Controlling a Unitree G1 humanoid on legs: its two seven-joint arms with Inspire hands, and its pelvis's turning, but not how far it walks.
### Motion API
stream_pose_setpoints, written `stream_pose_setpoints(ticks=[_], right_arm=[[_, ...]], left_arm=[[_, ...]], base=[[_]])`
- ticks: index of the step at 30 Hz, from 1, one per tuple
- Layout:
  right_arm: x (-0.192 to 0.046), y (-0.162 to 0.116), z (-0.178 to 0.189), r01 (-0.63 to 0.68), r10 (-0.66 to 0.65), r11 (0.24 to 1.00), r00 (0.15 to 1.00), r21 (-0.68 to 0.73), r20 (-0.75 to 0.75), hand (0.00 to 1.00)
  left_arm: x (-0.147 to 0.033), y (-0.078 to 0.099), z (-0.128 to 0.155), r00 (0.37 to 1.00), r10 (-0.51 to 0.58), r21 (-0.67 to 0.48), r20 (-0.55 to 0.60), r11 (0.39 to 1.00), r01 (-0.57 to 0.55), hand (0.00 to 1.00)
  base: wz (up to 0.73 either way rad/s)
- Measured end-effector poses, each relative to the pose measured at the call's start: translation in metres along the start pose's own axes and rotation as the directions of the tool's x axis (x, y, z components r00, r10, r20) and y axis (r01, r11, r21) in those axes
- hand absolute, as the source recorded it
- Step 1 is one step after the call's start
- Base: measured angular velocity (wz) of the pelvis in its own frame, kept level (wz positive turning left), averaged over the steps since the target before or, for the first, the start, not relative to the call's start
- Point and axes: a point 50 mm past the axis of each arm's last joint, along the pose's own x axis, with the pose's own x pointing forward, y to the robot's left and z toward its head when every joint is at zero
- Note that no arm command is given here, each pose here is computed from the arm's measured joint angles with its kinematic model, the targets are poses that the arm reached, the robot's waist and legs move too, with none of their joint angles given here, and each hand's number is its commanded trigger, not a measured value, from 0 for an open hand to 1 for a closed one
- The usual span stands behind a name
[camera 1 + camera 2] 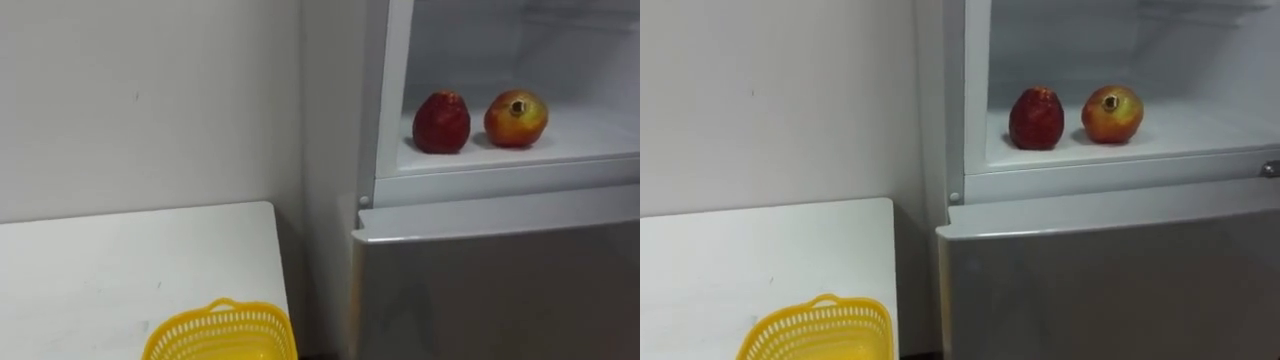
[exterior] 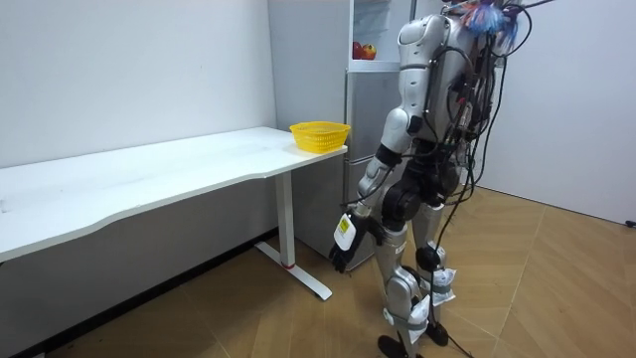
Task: Retrieve from the upper fridge
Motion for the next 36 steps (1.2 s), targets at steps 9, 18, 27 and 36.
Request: stream_pose_setpoints(ticks=[9,18,27,36], right_arm=[[-0.059,-0.014,0.118,0.111,-0.147,0.989,0.755,0.096,0.639,0.0],[-0.138,-0.013,0.167,0.162,-0.199,0.976,0.373,0.148,0.906,0.0],[-0.19,0.003,0.194,0.143,-0.176,0.976,0.081,0.164,0.981,0.0],[-0.215,0.017,0.207,0.184,-0.083,0.977,-0.113,0.103,0.99,0.0]], left_arm=[[-0.002,0.001,0.003,0.996,0.021,-0.001,0.081,1.0,-0.021,0.0],[-0.003,-0.003,-0.009,0.997,0.012,0.067,0.082,0.998,-0.017,0.0],[-0.003,-0.011,-0.014,0.997,-0.056,0.153,0.061,0.987,0.046,0.0],[-0.003,-0.007,-0.01,0.994,-0.095,0.172,0.062,0.982,0.083,0.0]], base=[[-0.09],[-0.22],[0.0],[0.01]])
